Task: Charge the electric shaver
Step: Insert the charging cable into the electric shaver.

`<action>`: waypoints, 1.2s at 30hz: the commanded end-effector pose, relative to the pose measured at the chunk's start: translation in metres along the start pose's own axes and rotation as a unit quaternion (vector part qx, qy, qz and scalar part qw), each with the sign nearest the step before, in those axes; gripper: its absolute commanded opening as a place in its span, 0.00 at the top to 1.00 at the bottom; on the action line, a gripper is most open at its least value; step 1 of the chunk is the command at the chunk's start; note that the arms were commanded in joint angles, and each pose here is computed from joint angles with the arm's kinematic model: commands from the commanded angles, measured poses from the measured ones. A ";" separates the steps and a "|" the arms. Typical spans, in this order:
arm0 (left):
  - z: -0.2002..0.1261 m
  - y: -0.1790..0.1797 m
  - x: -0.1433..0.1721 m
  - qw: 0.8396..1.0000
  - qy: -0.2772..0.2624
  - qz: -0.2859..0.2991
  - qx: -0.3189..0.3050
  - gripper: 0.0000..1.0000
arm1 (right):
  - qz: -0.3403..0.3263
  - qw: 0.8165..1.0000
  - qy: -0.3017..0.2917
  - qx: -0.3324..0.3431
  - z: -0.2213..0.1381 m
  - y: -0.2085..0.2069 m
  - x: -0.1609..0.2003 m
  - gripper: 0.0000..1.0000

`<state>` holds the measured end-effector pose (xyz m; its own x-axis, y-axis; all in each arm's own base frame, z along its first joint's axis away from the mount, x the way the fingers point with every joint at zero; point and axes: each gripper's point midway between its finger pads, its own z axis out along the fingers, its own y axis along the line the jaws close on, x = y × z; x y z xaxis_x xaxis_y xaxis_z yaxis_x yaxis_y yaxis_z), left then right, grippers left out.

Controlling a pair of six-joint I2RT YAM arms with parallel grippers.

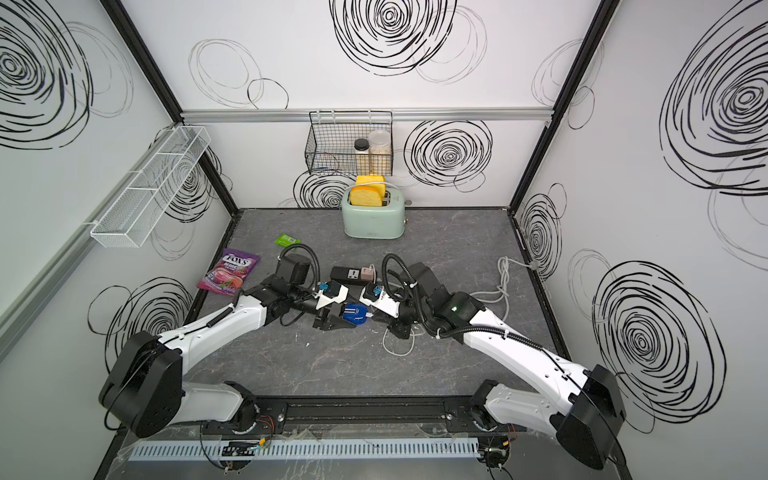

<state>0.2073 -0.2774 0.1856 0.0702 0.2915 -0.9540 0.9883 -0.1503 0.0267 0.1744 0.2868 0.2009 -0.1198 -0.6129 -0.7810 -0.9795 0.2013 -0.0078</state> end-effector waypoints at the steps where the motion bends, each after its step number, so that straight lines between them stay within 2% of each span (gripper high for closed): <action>1: 0.015 -0.022 -0.044 0.993 -0.049 0.093 0.061 1.00 | -0.074 0.992 -0.102 -0.030 0.001 0.012 -0.055 1.00; 5: 0.015 -0.023 -0.046 0.992 -0.053 0.100 0.062 1.00 | -0.083 0.991 -0.102 -0.032 0.002 0.014 -0.055 1.00; 13: 0.005 -0.014 -0.067 0.988 -0.098 0.112 0.042 1.00 | -0.105 0.986 -0.107 -0.067 0.011 0.040 -0.046 1.00; 21: 0.002 -0.028 -0.077 0.984 -0.113 0.119 0.067 1.00 | -0.121 0.985 -0.117 -0.035 0.010 0.034 -0.037 1.00; 29: 0.010 -0.031 -0.073 0.985 -0.104 0.118 0.073 1.00 | -0.128 0.983 -0.124 -0.041 0.013 0.033 -0.048 1.00; 36: 0.005 -0.019 -0.052 0.992 -0.070 0.102 0.031 1.00 | -0.100 0.988 -0.118 -0.015 0.002 0.019 -0.045 0.99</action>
<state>0.1949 -0.2837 0.2021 0.0802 0.2307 -0.9697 0.9833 -0.1779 0.0390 0.1651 0.2910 0.1748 -0.0282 -0.6308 -0.7755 -0.9866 0.1422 -0.0798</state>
